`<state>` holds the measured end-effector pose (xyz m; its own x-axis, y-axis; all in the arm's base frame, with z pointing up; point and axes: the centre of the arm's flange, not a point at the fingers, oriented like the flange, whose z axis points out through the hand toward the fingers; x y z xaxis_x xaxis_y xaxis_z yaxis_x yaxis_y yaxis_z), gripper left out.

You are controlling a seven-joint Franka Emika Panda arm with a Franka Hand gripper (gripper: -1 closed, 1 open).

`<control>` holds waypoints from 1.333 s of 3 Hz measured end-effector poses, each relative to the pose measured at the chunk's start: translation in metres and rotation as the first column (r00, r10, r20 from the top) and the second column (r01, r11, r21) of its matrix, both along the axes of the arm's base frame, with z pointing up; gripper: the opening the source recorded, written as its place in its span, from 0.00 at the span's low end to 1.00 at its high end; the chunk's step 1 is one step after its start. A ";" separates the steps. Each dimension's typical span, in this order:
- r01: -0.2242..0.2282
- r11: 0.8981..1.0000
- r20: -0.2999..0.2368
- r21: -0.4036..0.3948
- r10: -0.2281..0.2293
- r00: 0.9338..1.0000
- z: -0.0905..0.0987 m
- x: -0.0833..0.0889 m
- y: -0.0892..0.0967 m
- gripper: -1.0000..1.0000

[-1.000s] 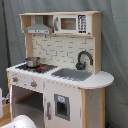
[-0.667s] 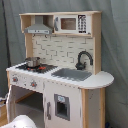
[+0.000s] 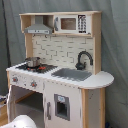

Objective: Play with the kitchen

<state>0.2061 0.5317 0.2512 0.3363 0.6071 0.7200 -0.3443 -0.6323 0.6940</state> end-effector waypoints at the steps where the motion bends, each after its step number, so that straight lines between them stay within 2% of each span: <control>1: 0.006 1.000 0.003 0.001 -0.006 1.000 0.002 0.000 0.000 1.00; 2: -0.003 0.999 -0.012 -0.043 0.003 1.000 0.018 -0.010 0.015 1.00; 3: -0.036 0.993 -0.044 -0.109 0.032 0.999 0.028 -0.019 0.034 1.00; 4: -0.067 0.982 -0.071 -0.176 0.055 0.996 0.051 -0.028 0.053 1.00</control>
<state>0.1781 0.5851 0.3018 0.3377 0.7446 0.5758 -0.2589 -0.5146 0.8174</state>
